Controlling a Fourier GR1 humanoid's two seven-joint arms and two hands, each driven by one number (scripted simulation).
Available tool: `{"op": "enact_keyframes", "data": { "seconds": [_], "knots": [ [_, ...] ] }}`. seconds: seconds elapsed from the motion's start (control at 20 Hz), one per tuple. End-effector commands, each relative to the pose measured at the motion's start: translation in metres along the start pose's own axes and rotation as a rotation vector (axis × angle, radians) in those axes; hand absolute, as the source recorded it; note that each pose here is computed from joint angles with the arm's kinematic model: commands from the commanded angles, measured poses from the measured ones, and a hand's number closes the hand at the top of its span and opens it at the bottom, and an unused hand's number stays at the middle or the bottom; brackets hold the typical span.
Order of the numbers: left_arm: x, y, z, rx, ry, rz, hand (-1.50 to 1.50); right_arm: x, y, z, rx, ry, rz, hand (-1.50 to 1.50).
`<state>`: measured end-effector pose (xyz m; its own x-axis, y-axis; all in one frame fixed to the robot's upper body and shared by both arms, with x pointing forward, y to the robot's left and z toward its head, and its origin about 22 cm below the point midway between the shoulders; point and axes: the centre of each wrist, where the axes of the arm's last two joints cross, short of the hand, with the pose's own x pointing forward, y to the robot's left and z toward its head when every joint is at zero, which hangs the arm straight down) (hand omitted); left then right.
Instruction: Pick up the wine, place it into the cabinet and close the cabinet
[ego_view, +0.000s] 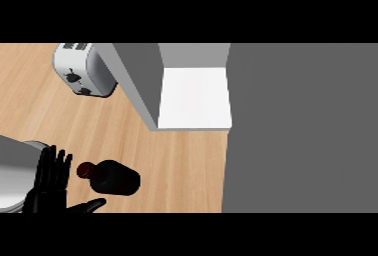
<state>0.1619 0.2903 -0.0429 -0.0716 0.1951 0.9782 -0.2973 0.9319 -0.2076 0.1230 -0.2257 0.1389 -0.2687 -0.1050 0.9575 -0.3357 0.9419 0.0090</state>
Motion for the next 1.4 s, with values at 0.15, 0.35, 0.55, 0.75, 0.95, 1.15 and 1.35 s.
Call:
{"op": "enact_keyframes", "data": {
  "seconds": [0.15,0.35,0.55,0.75,0.95,1.15,1.35],
  "knots": [
    [-0.043,0.014,0.001,-0.086,0.051,0.084,-1.5,0.038,0.005,0.014,0.045,-0.054,-0.052,-1.5],
    [-0.057,0.009,0.003,-0.103,0.068,0.132,-1.5,0.041,0.001,0.013,0.04,-0.063,-0.041,-1.5],
    [-0.089,0.007,0.002,-0.096,0.115,0.166,-1.5,0.04,0.001,0.016,0.047,-0.058,-0.031,-1.5],
    [-0.1,-0.012,-0.011,-0.134,0.087,0.18,-1.5,0.034,0.007,0.012,0.042,-0.075,-0.046,-1.5],
    [-0.101,0.0,-0.012,-0.118,0.091,0.234,-1.5,0.042,0.007,0.015,0.022,-0.08,-0.057,-1.5],
    [-0.122,-0.011,-0.022,-0.09,0.077,0.293,-1.5,0.035,0.0,0.011,0.04,-0.061,-0.035,-1.5],
    [-0.131,-0.005,-0.015,-0.113,0.077,0.286,-1.5,0.028,0.009,0.006,0.041,-0.07,-0.054,-1.5]
  ]
}}
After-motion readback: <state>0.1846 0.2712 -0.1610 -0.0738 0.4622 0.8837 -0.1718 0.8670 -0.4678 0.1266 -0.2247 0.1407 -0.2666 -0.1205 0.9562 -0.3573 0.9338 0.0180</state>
